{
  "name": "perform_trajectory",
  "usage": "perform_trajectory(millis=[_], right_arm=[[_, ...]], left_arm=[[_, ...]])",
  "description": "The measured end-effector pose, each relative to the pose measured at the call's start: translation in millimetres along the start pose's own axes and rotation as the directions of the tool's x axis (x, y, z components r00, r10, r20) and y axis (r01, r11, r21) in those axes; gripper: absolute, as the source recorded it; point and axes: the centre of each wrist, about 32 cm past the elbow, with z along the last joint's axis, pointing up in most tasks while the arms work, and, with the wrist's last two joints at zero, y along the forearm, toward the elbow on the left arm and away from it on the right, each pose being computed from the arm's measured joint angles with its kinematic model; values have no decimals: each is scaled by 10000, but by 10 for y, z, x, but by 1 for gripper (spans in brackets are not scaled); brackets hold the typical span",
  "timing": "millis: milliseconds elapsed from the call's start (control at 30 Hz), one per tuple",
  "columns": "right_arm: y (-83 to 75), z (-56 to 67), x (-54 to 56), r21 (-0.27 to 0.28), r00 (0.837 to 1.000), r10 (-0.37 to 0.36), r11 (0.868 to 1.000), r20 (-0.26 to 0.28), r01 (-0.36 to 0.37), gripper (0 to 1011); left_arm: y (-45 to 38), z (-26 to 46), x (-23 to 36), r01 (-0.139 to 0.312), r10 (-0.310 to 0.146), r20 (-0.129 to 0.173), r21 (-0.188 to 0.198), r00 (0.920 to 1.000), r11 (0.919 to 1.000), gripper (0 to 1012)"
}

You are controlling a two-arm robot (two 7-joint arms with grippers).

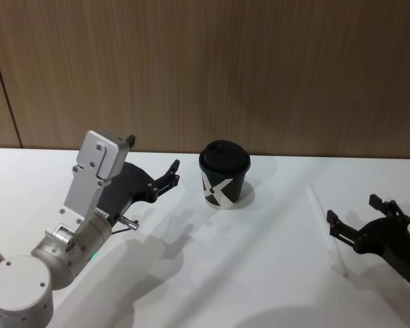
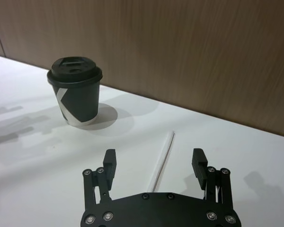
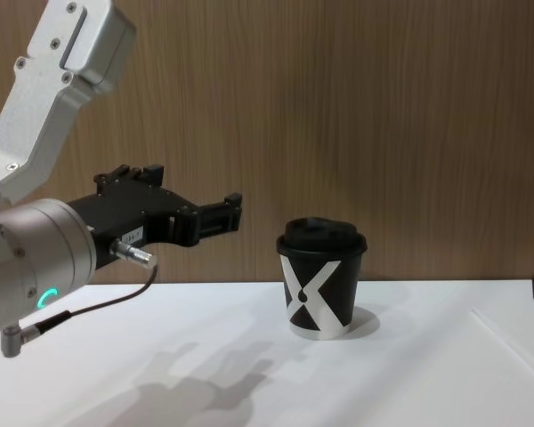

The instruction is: Pick up the straw with one hand, pass it to the other hand, and insert it into the cup.

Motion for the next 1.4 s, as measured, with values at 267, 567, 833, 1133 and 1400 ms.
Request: perform_trajectory(millis=[267, 567, 833, 1133, 1400], right_arm=[[-4, -69, -21, -156, 9987, 237, 9996, 443, -231, 1001], [22, -110, -97, -512, 9990, 206, 9985, 395, -186, 1001], [60, -97, -175, -959, 10000, 50, 9954, 32, -47, 1001], [89, -86, -233, -1429, 9998, -1, 9897, -200, -27, 1001], [105, -82, -253, -1700, 9998, 0, 9854, -175, -29, 1001]], left_arm=[[0, 0, 0, 0, 0, 0, 0, 10000, 10000, 1003], [0, 0, 0, 0, 0, 0, 0, 10000, 10000, 1003], [0, 0, 0, -1, 1, 0, 0, 10000, 10000, 1003], [0, 0, 0, 0, 0, 0, 0, 10000, 10000, 1003], [0, 0, 0, 0, 0, 0, 0, 10000, 10000, 1003]])
